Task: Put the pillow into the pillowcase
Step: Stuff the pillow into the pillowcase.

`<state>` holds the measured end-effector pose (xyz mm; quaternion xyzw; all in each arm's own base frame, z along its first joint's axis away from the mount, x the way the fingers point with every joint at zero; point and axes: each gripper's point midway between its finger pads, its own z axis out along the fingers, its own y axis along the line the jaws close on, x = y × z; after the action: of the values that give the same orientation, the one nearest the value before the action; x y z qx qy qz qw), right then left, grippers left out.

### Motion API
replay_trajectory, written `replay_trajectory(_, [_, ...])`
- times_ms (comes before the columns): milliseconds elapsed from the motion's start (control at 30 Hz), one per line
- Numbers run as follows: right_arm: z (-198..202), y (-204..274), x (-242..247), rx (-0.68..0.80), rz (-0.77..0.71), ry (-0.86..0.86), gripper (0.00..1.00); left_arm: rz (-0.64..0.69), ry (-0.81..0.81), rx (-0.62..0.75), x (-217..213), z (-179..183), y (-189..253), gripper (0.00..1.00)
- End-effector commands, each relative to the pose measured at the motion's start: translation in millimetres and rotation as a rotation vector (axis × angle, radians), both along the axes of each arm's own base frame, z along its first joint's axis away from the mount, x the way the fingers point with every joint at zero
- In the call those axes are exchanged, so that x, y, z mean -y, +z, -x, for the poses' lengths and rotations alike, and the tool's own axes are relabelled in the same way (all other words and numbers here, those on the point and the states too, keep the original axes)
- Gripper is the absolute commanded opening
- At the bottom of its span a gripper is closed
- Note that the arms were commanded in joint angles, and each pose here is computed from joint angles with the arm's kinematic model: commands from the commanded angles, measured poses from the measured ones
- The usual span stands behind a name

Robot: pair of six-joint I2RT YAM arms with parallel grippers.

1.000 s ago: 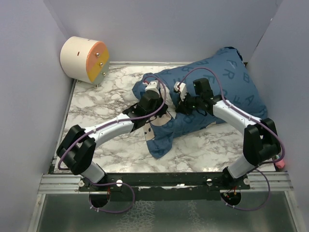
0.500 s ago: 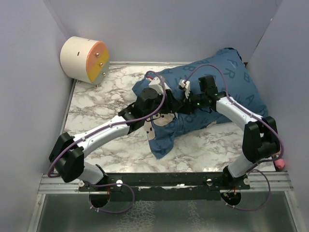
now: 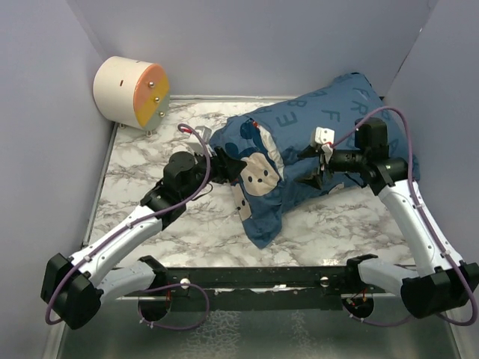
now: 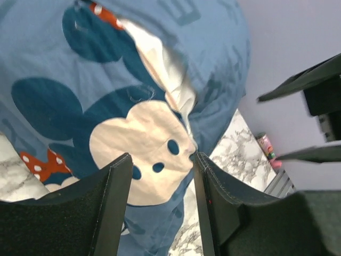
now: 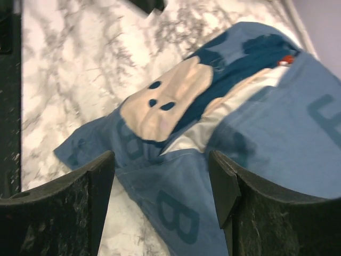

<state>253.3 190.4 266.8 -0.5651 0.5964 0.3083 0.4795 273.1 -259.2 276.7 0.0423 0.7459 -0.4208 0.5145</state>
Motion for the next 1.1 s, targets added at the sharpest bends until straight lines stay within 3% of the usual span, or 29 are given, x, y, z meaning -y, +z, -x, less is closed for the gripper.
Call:
replay_trajectory(0, [-58,5,2,-0.033,-0.032,-0.255,0.67,0.022,-0.095,-0.039,17,4,-19,0.51])
replay_trajectory(167, [-104,-6,-10,-0.061,0.027,-0.437,0.63,0.046,-0.144,-0.013,47,-19,-9,0.51])
replay_trajectory(300, [-121,-29,-22,-0.120,0.091,-0.464,0.57,0.011,-0.165,-0.050,77,-40,-24,0.51])
replay_trajectory(333, [-123,-36,-23,-0.131,0.109,-0.466,0.52,-0.017,-0.150,-0.069,82,-48,-34,0.51])
replay_trajectory(400, [-126,-34,-25,-0.126,0.117,-0.466,0.19,-0.096,-0.099,-0.123,83,-65,-64,0.51])
replay_trajectory(433, [-125,-25,-27,-0.111,0.099,-0.451,0.06,-0.135,-0.067,-0.142,81,-74,-78,0.45])
replay_trajectory(467, [-120,-8,-33,-0.090,0.059,-0.412,0.01,-0.166,-0.036,-0.165,78,-83,-92,0.32])
replay_trajectory(500, [-109,14,-40,-0.066,0.005,-0.355,0.01,-0.177,-0.015,-0.182,76,-91,-101,0.17])
replay_trajectory(533, [-96,36,-48,-0.053,-0.049,-0.282,0.01,-0.176,-0.004,-0.191,77,-99,-107,0.09])
replay_trajectory(667, [-29,99,-82,-0.149,-0.201,0.075,0.01,-0.105,-0.024,-0.173,98,-128,-103,0.06])
replay_trajectory(733, [-5,108,-92,-0.228,-0.237,0.210,0.01,-0.016,-0.091,-0.131,118,-135,-83,0.09])
replay_trajectory(800, [-5,98,-95,-0.275,-0.241,0.216,0.01,0.074,-0.187,-0.068,135,-131,-60,0.14])
replay_trajectory(867, [-22,68,-94,-0.299,-0.194,0.117,0.01,0.185,-0.270,0.045,139,-115,-30,0.24])
replay_trajectory(967, [-52,-10,-80,-0.387,-0.018,-0.072,0.03,0.288,-0.237,0.147,104,-94,-5,0.46])
replay_trajectory(1067, [-50,-58,-62,-0.460,0.084,-0.083,0.26,0.278,-0.155,0.103,54,-79,-13,0.49])
